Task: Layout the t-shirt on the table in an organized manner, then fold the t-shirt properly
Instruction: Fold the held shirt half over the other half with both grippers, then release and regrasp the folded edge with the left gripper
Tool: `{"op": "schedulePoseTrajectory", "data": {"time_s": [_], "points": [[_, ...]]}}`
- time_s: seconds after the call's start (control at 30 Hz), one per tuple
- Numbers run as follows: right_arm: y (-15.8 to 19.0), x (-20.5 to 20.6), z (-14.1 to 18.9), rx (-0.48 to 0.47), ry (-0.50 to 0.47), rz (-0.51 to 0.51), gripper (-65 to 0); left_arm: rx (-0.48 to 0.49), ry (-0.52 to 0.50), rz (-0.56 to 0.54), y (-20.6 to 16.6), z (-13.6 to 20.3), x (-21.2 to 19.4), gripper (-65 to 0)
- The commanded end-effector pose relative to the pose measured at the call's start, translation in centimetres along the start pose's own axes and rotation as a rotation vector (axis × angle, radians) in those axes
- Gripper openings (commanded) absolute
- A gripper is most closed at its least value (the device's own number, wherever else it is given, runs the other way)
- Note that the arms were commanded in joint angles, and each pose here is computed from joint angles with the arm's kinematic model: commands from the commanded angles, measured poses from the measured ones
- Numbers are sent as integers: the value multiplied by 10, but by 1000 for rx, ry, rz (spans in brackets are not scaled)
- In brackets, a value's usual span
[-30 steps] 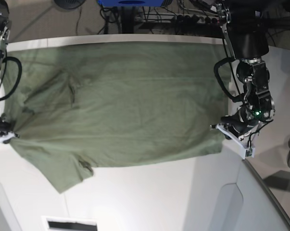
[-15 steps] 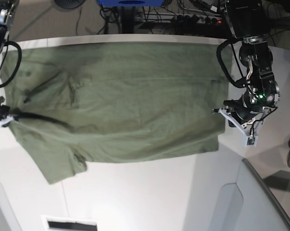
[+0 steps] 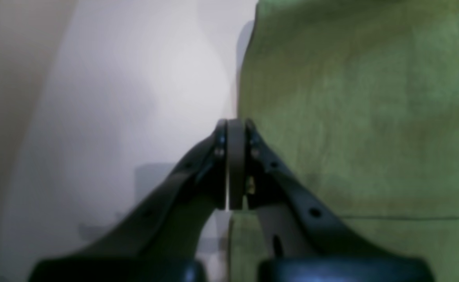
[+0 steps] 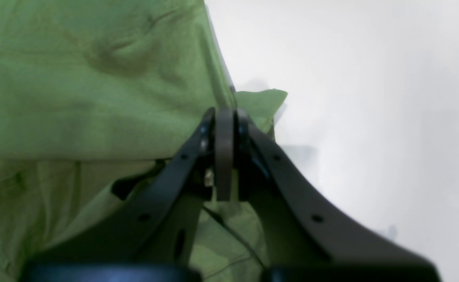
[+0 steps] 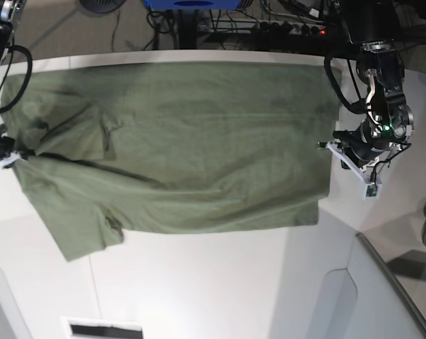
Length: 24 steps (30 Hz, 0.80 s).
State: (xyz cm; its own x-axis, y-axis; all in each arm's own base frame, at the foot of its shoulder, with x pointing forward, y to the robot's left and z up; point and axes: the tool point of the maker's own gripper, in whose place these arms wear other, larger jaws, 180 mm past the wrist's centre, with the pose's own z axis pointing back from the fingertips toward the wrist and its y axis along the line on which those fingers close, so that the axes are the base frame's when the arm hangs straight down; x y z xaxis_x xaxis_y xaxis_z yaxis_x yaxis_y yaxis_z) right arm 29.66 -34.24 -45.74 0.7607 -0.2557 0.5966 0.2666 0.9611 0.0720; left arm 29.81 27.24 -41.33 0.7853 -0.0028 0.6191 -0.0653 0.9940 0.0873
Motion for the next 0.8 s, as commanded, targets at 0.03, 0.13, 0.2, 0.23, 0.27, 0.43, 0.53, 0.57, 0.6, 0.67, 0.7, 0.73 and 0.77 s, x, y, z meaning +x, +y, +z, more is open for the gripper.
{"op": "schedulePoseTrajectory", "data": {"time_s": [0.03,0.13,0.2,0.23,0.27,0.43,0.53,0.57,0.6,0.67,0.7,0.73,0.77], "points": [[-6,23,6,-10,-60,13,-650,36,-74,47,18,2,29,-650],[-6,24,6,-10,-60,15,-650,62,-88,144,37,-4,39,-602],[-5,27,7,-9,-69,18,-650,66,-92,179,43,-8,44,-411],[-4,30,8,-8,-79,23,-650,60,-83,187,42,-12,43,-334],[-3,33,9,-6,-85,27,-650,54,-76,195,41,-16,43,-283],[-1,39,12,-3,-104,36,-650,-13,-56,218,28,-40,43,-240],[-1,40,12,-3,-105,36,-650,-53,-62,221,18,-50,37,-242],[-1,40,12,-3,-106,37,-650,-70,-56,221,11,-52,35,-248],[-1,40,12,-3,-106,37,-650,-85,-54,220,6,-54,35,-272],[-1,40,12,-3,-106,37,-650,-101,-55,216,1,-55,36,-364],[-1,40,12,-3,-106,37,-650,-106,-57,215,-1,-55,36,-433],[-1,40,12,-3,-106,37,-650,-110,-58,217,-3,-55,37,-500],[-1,40,12,-3,-106,37,-650,-117,-59,221,-7,-56,37,-556]]}}
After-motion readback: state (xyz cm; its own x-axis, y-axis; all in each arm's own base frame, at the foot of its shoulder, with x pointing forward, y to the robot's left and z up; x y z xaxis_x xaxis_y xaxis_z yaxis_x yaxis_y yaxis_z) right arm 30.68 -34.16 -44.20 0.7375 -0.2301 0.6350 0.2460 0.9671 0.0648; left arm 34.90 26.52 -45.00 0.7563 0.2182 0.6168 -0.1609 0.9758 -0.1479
